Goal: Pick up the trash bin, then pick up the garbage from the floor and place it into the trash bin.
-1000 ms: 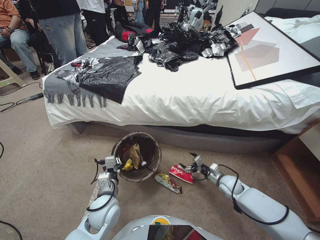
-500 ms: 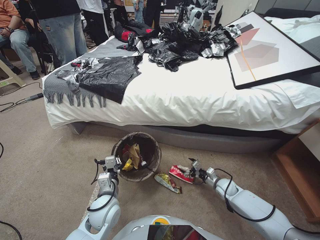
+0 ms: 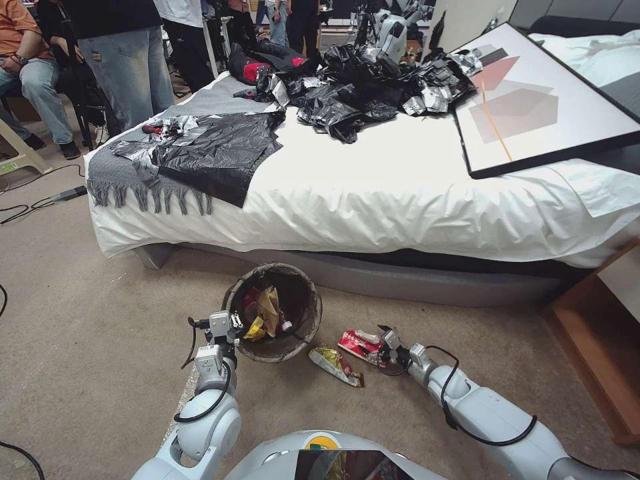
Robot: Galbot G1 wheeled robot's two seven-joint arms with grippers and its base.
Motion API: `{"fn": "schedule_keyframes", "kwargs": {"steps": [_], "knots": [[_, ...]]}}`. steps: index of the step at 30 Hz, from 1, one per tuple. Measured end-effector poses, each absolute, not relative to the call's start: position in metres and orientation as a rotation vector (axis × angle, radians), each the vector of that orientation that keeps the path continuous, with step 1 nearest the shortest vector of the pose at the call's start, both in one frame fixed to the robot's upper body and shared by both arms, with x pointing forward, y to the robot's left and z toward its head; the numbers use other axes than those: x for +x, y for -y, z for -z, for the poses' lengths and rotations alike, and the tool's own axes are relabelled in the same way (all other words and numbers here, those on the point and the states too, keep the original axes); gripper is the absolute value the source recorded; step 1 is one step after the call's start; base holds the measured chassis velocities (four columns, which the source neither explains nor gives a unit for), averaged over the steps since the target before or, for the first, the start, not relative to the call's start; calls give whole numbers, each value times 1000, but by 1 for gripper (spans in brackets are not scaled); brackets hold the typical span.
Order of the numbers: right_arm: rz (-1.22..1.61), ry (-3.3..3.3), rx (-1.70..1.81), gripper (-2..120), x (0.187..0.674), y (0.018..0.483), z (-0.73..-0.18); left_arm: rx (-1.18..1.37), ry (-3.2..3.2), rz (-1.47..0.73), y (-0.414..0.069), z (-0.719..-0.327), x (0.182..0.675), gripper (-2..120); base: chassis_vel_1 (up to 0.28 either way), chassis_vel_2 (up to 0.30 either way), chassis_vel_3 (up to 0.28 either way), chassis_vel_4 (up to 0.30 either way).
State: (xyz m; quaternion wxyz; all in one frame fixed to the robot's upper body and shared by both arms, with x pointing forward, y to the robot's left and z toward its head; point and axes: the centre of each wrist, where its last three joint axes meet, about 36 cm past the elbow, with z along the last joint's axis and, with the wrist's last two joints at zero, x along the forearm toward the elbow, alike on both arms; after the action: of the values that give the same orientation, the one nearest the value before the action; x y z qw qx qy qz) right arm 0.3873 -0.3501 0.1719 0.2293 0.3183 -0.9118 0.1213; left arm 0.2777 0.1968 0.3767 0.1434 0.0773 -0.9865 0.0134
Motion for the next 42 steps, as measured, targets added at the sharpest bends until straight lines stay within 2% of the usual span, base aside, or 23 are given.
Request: {"fn": "schedule_keyframes", "kwargs": {"steps": [7, 10, 13, 14, 21, 22, 25, 26, 29, 31, 33, 36, 42], "knots": [[-349, 2505, 867, 100, 384, 349, -161, 225, 2847, -39, -196, -376, 278, 0, 0, 0, 0, 0], [-357, 2502, 866, 95, 383, 347, -157, 223, 2847, -40, -196, -376, 278, 0, 0, 0, 0, 0], [-367, 2503, 867, 79, 384, 345, -155, 224, 2849, -36, -197, -376, 279, 0, 0, 0, 0, 0], [-367, 2503, 867, 79, 384, 345, -155, 224, 2849, -36, -197, -376, 279, 0, 0, 0, 0, 0], [-365, 2528, 868, 53, 387, 340, -161, 224, 2854, -35, -197, -377, 280, 0, 0, 0, 0, 0], [-365, 2528, 868, 53, 387, 340, -161, 224, 2854, -35, -197, -377, 280, 0, 0, 0, 0, 0], [-365, 2537, 868, 36, 387, 338, -162, 220, 2855, -37, -196, -377, 281, 0, 0, 0, 0, 0], [-365, 2537, 868, 36, 387, 338, -162, 220, 2855, -37, -196, -377, 281, 0, 0, 0, 0, 0], [-368, 2550, 862, 22, 387, 337, -166, 219, 2855, -35, -196, -377, 281, 0, 0, 0, 0, 0], [-370, 2554, 860, 21, 387, 337, -167, 218, 2855, -35, -196, -377, 281, 0, 0, 0, 0, 0], [-372, 2573, 846, 6, 388, 336, -174, 212, 2854, -36, -195, -377, 281, 0, 0, 0, 0, 0], [-369, 2593, 827, 0, 388, 334, -179, 208, 2852, -37, -194, -377, 281, 0, 0, 0, 0, 0], [-361, 2643, 785, 0, 391, 332, -192, 198, 2851, -36, -192, -376, 281, 0, 0, 0, 0, 0]]}}
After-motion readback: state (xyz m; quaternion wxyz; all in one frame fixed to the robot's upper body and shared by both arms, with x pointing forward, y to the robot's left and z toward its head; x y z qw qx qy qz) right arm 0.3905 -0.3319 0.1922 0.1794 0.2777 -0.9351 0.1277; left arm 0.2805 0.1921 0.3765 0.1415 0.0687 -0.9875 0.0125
